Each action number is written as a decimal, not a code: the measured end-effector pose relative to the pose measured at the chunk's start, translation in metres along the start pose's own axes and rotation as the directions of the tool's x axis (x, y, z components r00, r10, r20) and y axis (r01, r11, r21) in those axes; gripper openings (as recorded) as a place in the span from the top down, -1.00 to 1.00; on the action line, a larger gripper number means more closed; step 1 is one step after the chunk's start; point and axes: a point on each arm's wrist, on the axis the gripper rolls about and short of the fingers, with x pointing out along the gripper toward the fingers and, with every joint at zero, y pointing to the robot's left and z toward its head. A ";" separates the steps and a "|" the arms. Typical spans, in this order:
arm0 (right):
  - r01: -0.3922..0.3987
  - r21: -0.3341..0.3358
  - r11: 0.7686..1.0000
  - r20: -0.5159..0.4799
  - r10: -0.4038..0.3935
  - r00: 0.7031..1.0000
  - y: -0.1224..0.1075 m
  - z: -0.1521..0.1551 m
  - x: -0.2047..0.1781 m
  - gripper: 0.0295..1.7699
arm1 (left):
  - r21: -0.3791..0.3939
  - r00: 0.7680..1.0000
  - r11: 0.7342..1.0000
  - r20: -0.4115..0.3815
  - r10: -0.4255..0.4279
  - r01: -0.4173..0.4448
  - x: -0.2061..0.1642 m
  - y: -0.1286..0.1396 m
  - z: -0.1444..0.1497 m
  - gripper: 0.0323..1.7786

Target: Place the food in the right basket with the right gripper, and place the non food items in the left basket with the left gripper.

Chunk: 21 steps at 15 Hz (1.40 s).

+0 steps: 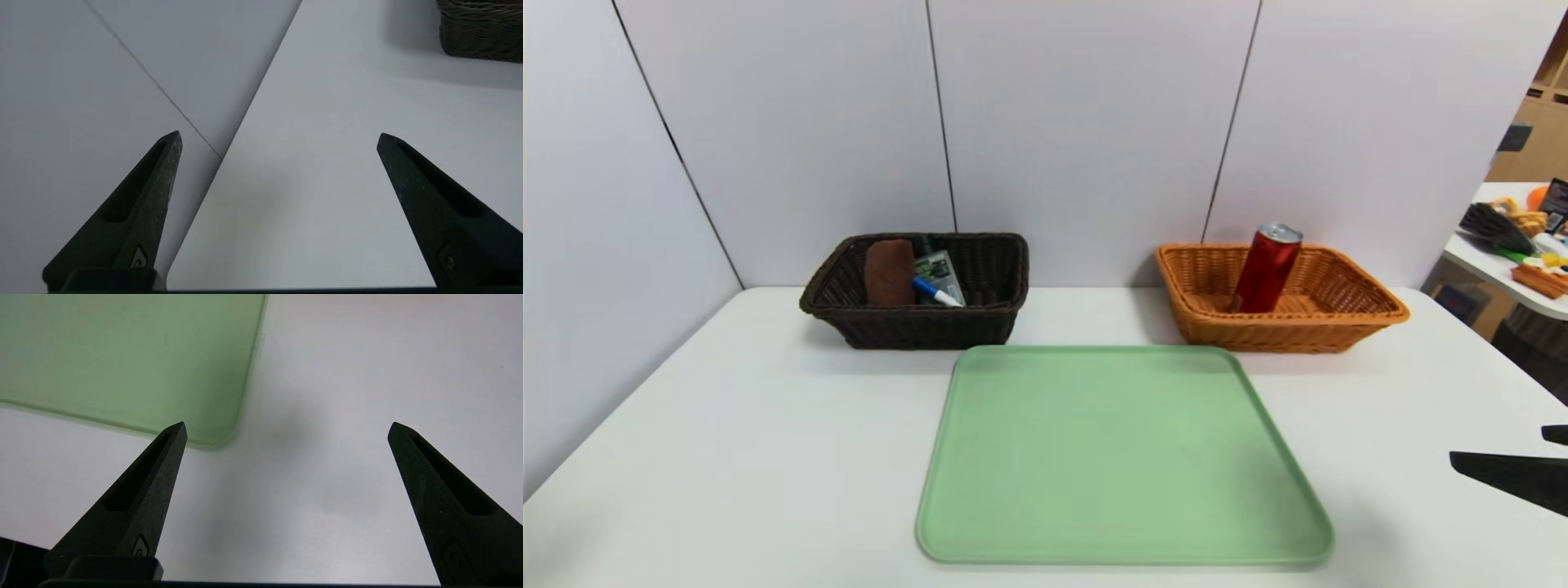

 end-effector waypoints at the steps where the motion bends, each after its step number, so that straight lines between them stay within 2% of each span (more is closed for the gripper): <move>1: 0.007 -0.004 1.000 0.032 -0.007 0.999 0.001 -0.006 -0.009 -0.92 | -0.014 1.000 1.000 0.021 0.017 -0.017 -0.008 0.005 -0.008 -0.90; 5: 0.077 -0.011 0.997 0.170 -0.074 0.983 0.005 -0.043 -0.045 -0.92 | -0.064 0.990 0.995 0.110 0.083 -0.076 -0.039 0.021 -0.040 -0.90; 9: 0.105 -0.003 0.994 0.326 -0.098 0.940 0.010 -0.077 -0.075 -0.92 | -0.096 0.973 0.991 0.199 0.116 -0.099 -0.062 0.030 -0.078 -0.90; 10: 0.105 -0.002 0.994 0.360 -0.097 0.928 0.011 -0.084 -0.080 -0.92 | -0.088 0.970 0.993 0.224 0.097 -0.079 -0.066 0.031 -0.086 -0.90; 12: 0.104 -0.003 0.995 0.421 -0.093 0.902 0.012 -0.098 -0.088 -0.92 | -0.033 0.957 0.999 0.290 -0.017 0.028 -0.072 0.029 -0.101 -0.90; 14: 0.103 -0.003 0.995 0.498 -0.088 0.862 0.013 -0.107 -0.093 -0.92 | 0.018 0.933 0.990 0.332 -0.141 0.143 -0.072 0.025 -0.117 -0.90; 16: 0.119 0.002 0.993 0.590 -0.098 0.802 0.014 -0.106 -0.097 -0.92 | 0.007 0.924 0.987 0.350 -0.155 0.163 -0.071 0.024 -0.128 -0.90; 17: 0.151 0.022 0.988 0.618 -0.132 0.775 0.013 -0.106 -0.098 -0.92 | -0.007 0.920 0.986 0.361 -0.153 0.166 -0.071 0.023 -0.130 -0.90; 19: 0.226 0.083 0.971 0.631 -0.226 0.742 0.011 -0.106 -0.099 -0.92 | -0.003 0.921 0.986 0.356 -0.156 0.168 -0.068 0.022 -0.136 -0.90; 21: 0.251 0.110 0.962 0.649 -0.261 0.715 0.011 -0.105 -0.101 -0.92 | -0.001 0.925 0.985 0.345 -0.159 0.170 -0.066 0.020 -0.139 -0.90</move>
